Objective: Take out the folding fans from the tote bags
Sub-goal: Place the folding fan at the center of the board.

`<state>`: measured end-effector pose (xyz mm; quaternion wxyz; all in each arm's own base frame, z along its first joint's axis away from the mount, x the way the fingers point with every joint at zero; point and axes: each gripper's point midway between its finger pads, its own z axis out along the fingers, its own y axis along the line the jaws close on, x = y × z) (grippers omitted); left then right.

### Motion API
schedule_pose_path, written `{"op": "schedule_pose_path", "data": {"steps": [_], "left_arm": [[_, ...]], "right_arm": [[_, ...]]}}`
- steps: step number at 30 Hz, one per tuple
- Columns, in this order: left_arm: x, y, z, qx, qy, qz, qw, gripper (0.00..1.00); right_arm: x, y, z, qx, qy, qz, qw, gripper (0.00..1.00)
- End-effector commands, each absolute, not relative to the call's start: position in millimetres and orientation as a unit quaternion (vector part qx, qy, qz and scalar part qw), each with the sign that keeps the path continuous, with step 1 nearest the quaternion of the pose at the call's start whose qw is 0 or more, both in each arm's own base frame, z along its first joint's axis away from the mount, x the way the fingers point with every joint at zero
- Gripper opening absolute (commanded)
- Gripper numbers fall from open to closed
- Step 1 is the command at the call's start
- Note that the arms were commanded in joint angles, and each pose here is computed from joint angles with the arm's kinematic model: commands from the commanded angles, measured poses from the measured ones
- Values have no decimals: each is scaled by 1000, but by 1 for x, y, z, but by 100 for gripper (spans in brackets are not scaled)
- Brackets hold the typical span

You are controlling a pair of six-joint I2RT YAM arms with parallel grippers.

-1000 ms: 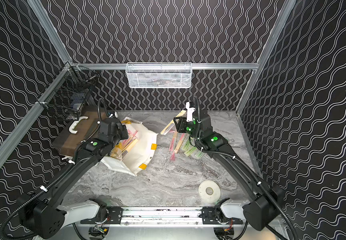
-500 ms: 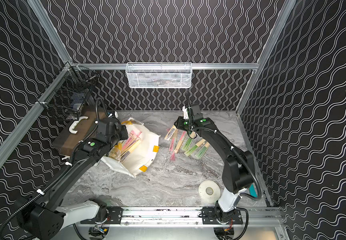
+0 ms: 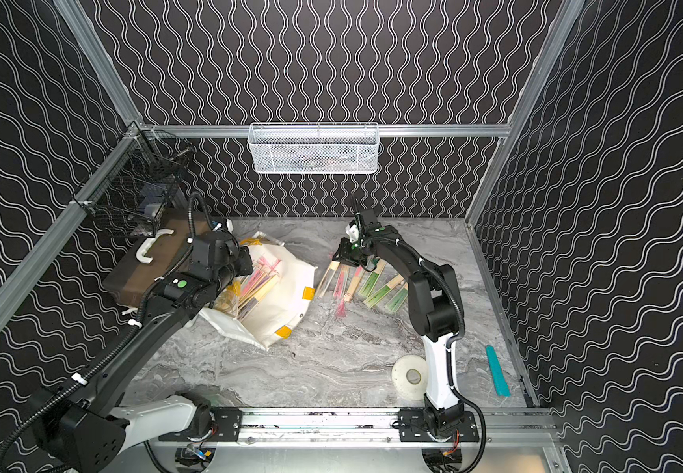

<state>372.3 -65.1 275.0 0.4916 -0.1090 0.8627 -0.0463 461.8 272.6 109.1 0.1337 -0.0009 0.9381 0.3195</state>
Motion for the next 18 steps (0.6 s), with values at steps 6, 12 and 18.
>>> {"op": "schedule_pose_path", "data": {"steps": [6,12,18], "left_arm": [[382,-70,292,-112,846,-65,518,0],[383,-71,291,-112,846,-70,517,0],[381,-71,291,-112,846,-70,517,0]], "right_arm": [[468,277,75,10,946,309,95,34],[486,280,58,27,948,300,105,35],[496,290,55,38,940,318,114,35]]}}
